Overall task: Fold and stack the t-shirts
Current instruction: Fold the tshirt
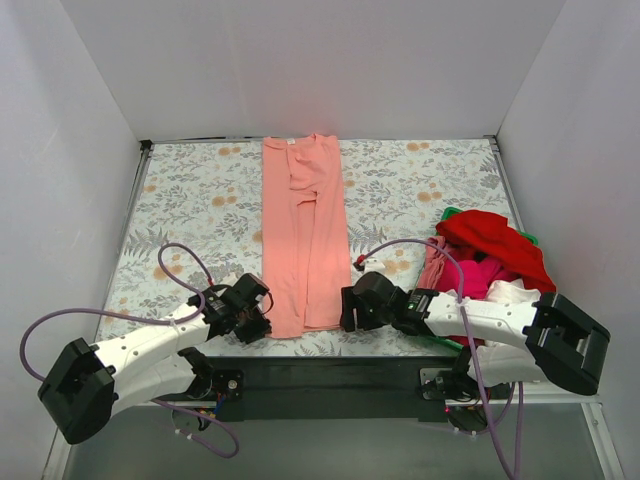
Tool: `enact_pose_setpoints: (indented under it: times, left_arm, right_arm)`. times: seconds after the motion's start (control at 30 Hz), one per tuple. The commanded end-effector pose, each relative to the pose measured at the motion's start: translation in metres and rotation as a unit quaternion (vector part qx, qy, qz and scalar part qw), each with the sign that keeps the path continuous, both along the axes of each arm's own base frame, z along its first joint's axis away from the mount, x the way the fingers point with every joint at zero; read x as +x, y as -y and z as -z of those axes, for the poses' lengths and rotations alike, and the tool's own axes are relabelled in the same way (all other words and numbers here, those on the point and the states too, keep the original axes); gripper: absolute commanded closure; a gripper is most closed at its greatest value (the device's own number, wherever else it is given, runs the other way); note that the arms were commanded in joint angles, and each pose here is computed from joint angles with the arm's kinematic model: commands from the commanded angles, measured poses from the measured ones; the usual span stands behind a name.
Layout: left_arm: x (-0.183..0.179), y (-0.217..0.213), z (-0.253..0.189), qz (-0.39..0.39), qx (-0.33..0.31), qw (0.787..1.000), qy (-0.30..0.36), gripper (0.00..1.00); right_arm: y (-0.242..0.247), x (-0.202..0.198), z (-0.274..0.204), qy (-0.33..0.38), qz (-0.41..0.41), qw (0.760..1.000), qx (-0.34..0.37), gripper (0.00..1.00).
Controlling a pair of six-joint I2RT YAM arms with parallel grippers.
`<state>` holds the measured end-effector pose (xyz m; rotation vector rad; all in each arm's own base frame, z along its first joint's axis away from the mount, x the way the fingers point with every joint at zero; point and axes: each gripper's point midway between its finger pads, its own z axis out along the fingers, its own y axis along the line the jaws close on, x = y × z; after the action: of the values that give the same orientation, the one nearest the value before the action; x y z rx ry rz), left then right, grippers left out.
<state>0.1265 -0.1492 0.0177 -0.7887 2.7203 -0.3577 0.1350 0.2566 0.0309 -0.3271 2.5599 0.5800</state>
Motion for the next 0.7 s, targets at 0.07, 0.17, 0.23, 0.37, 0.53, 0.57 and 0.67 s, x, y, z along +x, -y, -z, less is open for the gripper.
enact_pose_setpoints:
  times: [0.07, 0.17, 0.23, 0.37, 0.53, 0.57, 0.67]
  left_arm:
    - [-0.012, -0.007, 0.023, 0.004, 0.013, 1.0, -0.025, 0.92]
    - [-0.012, -0.006, 0.023, 0.007, 0.014, 1.0, -0.026, 1.0]
    - [-0.012, -0.006, 0.022, 0.007, 0.012, 1.0, -0.023, 1.0]
    - [-0.011, -0.006, 0.021, 0.006, 0.008, 1.0, -0.017, 1.0]
    - [-0.012, -0.007, 0.021, -0.001, 0.009, 1.0, -0.02, 1.0]
    - [-0.012, -0.007, 0.022, -0.002, 0.008, 1.0, -0.02, 1.0]
    - [-0.012, -0.007, 0.022, -0.003, 0.007, 1.0, -0.019, 1.0]
  right_arm:
    - [-0.014, 0.004, -0.006, 0.001, 0.002, 1.0, 0.028, 0.3]
    - [-0.014, 0.005, -0.005, 0.003, 0.005, 0.999, 0.033, 0.35]
    - [-0.014, 0.004, -0.004, 0.001, 0.009, 0.999, 0.034, 0.36]
    - [-0.012, 0.005, -0.003, -0.004, 0.026, 0.999, 0.036, 0.35]
    - [-0.007, 0.006, 0.002, -0.012, 0.057, 0.998, 0.037, 0.43]
    - [-0.007, 0.006, 0.003, -0.014, 0.06, 0.997, 0.037, 0.46]
    - [-0.003, -0.002, 0.01, -0.028, 0.055, 0.998, 0.034, 0.57]
